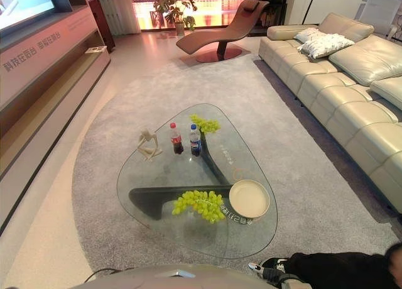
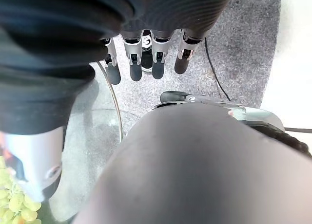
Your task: Pick up fruits into the plate
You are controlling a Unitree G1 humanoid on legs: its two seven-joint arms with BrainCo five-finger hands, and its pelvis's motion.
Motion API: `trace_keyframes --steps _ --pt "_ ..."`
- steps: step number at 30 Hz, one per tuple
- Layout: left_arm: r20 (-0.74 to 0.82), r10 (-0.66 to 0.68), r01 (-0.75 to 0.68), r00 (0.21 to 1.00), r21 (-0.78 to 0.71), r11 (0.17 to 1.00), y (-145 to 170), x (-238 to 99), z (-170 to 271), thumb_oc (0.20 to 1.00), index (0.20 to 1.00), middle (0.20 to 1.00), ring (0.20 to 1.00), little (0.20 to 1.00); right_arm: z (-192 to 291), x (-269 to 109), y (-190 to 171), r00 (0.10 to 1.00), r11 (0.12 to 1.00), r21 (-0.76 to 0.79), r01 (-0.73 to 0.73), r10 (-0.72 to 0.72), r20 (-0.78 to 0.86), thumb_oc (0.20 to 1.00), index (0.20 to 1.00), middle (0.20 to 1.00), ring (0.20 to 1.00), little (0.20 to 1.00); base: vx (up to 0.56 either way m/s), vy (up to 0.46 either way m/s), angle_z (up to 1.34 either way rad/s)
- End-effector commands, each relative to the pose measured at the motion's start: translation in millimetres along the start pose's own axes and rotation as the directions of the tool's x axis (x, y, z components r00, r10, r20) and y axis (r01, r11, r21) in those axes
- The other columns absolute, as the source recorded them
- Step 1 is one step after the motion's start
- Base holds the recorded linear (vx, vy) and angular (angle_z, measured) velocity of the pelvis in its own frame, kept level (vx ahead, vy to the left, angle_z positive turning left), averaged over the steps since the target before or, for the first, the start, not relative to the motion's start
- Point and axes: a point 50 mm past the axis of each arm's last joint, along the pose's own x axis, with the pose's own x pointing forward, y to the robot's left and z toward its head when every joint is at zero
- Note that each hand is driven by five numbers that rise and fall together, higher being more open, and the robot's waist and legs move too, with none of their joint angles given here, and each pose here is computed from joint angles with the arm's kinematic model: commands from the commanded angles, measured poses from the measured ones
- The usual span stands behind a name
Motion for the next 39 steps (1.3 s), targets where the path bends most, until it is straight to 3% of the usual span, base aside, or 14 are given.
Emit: trace_keyframes --steps 1,11,24,31,39 --pt "0.076 0.05 -0.054 0.996 0.062 0.997 9 0 30 1.0 1.0 1.0 1.0 1.0 28 2 11 0.997 0.999 -0.006 -0.035 0.035 0.063 1.0 1.0 1.0 1.0 1.0 0.0 0.0 0.0" --pt "0.042 0.156 -0.157 0.987 0.017 0.987 18 -1 22 1.0 1.0 1.0 1.0 1.0 26 2 12 0.997 0.999 -0.023 -0.046 0.048 0.063 1.0 1.0 1.0 1.0 1.0 0.0 -0.004 -0.02" --pt "0.004 0.192 -0.191 0.981 0.128 0.973 21 -1 22 1.0 1.0 1.0 1.0 1.0 32 2 13 0.995 0.998 -0.038 -0.055 0.057 0.076 1.0 1.0 1.0 1.0 1.0 0.0 -0.002 0.0" --pt "0.066 0.215 -0.223 0.974 0.159 0.962 26 -3 42 1.0 1.0 1.0 1.0 1.0 49 0 12 0.99 0.997 -0.058 -0.06 0.067 0.121 1.0 1.0 1.0 1.0 1.0 -0.05 -0.022 -0.05" --pt "0.396 0.277 -0.374 0.875 0.192 0.907 40 -23 131 1.0 1.0 1.0 1.0 1.0 97 -11 5 0.96 0.989 -0.14 -0.051 0.087 0.265 1.0 1.0 1.0 1.0 1.0 -0.14 -0.012 -0.03"
